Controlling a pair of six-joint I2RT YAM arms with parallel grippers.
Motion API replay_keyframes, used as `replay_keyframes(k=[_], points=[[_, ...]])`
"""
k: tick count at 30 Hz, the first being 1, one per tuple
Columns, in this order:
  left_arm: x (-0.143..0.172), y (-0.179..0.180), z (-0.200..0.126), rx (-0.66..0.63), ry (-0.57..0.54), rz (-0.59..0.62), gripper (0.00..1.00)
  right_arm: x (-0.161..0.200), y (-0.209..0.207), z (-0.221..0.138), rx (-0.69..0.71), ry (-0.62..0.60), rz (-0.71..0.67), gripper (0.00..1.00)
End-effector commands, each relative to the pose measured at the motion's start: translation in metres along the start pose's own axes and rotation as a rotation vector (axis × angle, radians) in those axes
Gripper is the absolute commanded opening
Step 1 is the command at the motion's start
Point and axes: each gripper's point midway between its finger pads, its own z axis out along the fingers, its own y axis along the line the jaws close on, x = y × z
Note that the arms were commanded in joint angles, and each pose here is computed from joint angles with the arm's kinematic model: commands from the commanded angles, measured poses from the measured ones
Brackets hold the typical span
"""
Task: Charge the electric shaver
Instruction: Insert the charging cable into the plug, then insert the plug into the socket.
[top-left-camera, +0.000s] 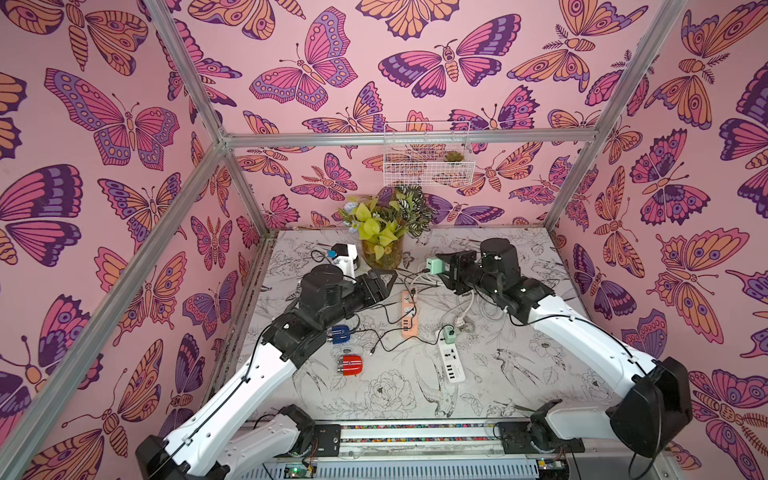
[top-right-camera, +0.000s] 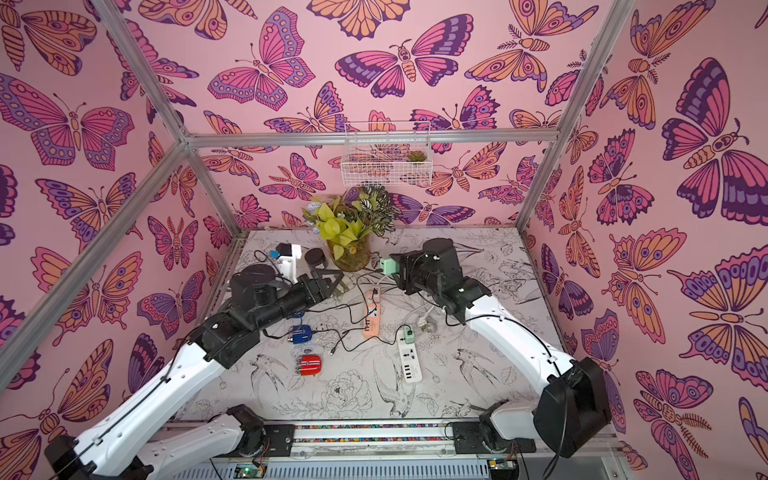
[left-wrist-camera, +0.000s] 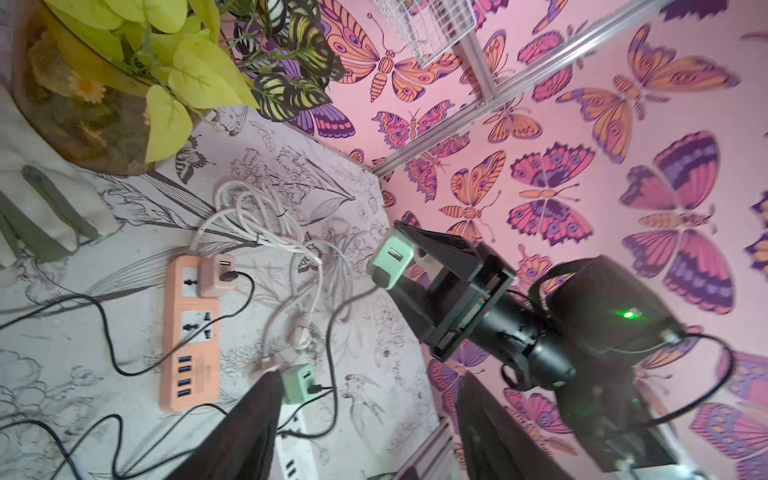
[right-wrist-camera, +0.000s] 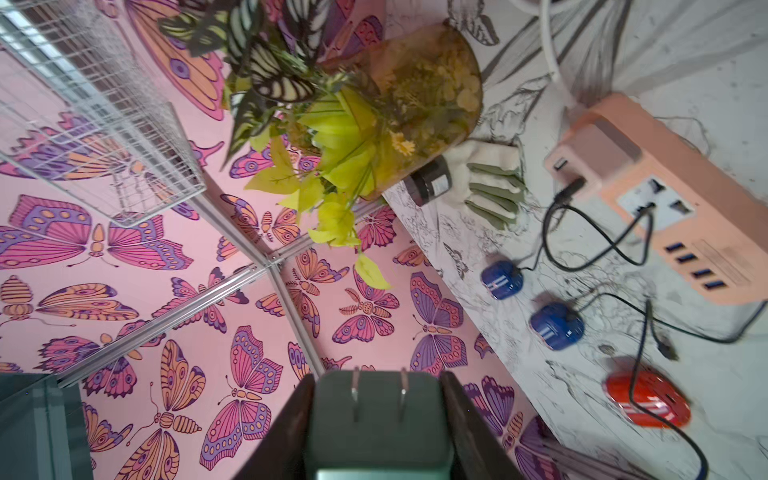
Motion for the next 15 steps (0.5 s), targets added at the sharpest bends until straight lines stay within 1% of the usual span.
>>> replay_keyframes(k=[1,4,7,9,11,15], points=[[0.023,0.004,0.025,0.005,0.106,0.237,0.72,0.018,-0.020,-0.015,0.126,0.119,0.015,0.00],[0.034,-0.007,0.042,0.042,0.123,0.372,0.78,0.020,-0.030,-0.018,0.171,0.165,0.047,0.00],[0.043,-0.014,0.057,0.075,0.145,0.418,0.79,0.023,-0.036,-0.017,0.184,0.198,0.078,0.00],[0.050,-0.020,0.065,0.098,0.165,0.426,0.79,0.023,-0.036,-0.017,0.184,0.205,0.080,0.00],[0.060,-0.016,0.080,0.089,0.195,0.418,0.78,0.023,-0.037,-0.016,0.191,0.209,0.077,0.00],[0.062,-0.013,0.093,0.072,0.188,0.407,0.78,0.026,-0.033,-0.016,0.182,0.221,0.079,0.00]])
